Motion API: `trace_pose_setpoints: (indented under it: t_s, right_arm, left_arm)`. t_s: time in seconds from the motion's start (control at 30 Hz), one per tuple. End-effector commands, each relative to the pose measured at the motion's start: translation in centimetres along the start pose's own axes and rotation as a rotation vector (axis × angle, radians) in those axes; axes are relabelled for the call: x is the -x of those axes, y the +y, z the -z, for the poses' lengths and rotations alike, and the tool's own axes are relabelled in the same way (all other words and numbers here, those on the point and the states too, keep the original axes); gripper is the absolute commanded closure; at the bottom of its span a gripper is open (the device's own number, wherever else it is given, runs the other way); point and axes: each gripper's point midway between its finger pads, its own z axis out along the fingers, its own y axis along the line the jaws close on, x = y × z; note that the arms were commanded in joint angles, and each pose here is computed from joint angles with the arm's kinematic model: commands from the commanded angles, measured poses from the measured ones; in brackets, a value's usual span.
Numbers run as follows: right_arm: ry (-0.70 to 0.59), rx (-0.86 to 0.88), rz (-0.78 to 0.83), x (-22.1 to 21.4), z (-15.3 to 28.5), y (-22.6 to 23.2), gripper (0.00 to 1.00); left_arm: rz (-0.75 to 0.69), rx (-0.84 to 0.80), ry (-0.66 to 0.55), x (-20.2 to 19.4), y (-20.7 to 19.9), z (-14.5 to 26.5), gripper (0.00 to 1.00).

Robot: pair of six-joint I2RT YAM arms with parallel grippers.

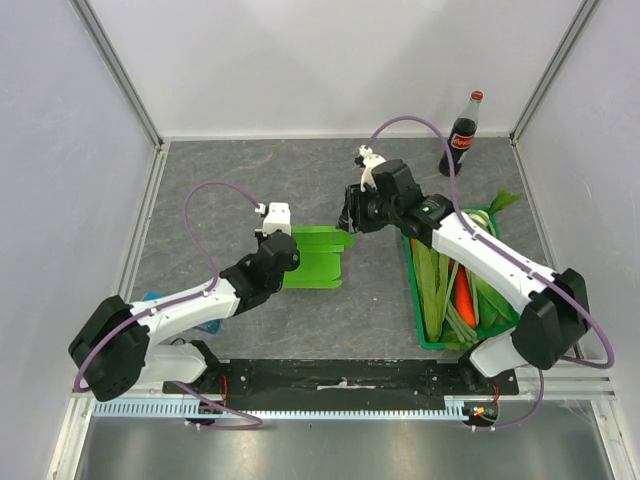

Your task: Fold the paper box

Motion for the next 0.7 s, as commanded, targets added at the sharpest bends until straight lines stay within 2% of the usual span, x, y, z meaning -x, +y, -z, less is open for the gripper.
trace_pose_setpoints:
  t_s: [0.0,0.23,0.67]
  right_arm:
    - [0.036,-0.015,0.018,-0.7,-1.0,-0.1,0.51]
    - [0.028,0.015,-0.001,-1.0,-2.1,0.3,0.52]
    - [0.048,0.096,-0.167,-2.6,-4.4,0.8,0.51]
  left_arm:
    - [0.064,0.03,-0.052,1.3,0.2,0.4,0.98]
    - [0.056,0.026,-0.059,1.3,0.0,0.6,0.98]
    - [0.071,0.035,-0.075,1.5,0.4,0.9,0.98]
